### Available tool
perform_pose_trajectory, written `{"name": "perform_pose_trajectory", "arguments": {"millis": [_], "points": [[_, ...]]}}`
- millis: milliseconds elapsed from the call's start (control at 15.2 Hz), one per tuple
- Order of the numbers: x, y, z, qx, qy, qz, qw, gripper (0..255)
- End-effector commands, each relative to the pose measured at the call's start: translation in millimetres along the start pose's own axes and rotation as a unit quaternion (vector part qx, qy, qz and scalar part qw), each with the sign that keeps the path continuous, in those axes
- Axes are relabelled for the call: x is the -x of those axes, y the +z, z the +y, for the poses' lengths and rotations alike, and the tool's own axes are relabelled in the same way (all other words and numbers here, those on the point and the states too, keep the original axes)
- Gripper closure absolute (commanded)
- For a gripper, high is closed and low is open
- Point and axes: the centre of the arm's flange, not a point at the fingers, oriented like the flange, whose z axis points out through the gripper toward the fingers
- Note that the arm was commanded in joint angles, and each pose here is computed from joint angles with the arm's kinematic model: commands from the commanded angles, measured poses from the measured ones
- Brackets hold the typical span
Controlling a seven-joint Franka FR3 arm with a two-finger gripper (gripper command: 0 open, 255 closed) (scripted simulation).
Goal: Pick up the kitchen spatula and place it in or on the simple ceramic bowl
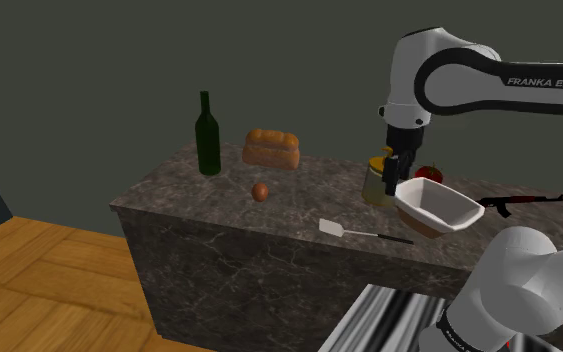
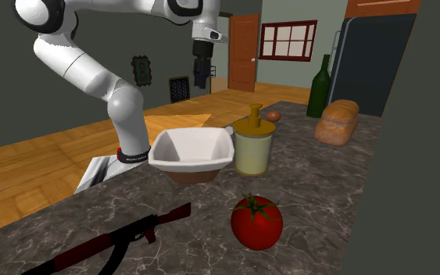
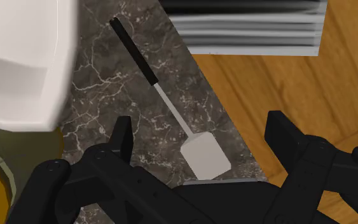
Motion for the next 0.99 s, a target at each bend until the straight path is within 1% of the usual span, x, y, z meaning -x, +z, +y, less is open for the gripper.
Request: {"name": "perform_pose_trajectory", "arguments": {"millis": [0, 198, 396, 594, 726, 858, 924], "points": [[0.0, 0.0, 0.0, 0.0, 0.0, 0.0, 1.0, 0], [-9.0, 36.6, 8.5, 0.0, -0.062, 0.013, 0.998, 0], [-19.8, 72.9, 15.7, -0.001, -0.124, 0.026, 0.9919, 0], [-32.4, 109.0, 21.4, -0.001, -0.185, 0.039, 0.9819, 0], [-41.7, 132.8, 24.3, -0.002, -0.226, 0.047, 0.973, 0], [-51.6, 156.5, 26.4, -0.002, -0.266, 0.055, 0.9623, 0], [-52.2, 157.8, 26.5, -0.002, -0.268, 0.056, 0.9617, 0]]}}
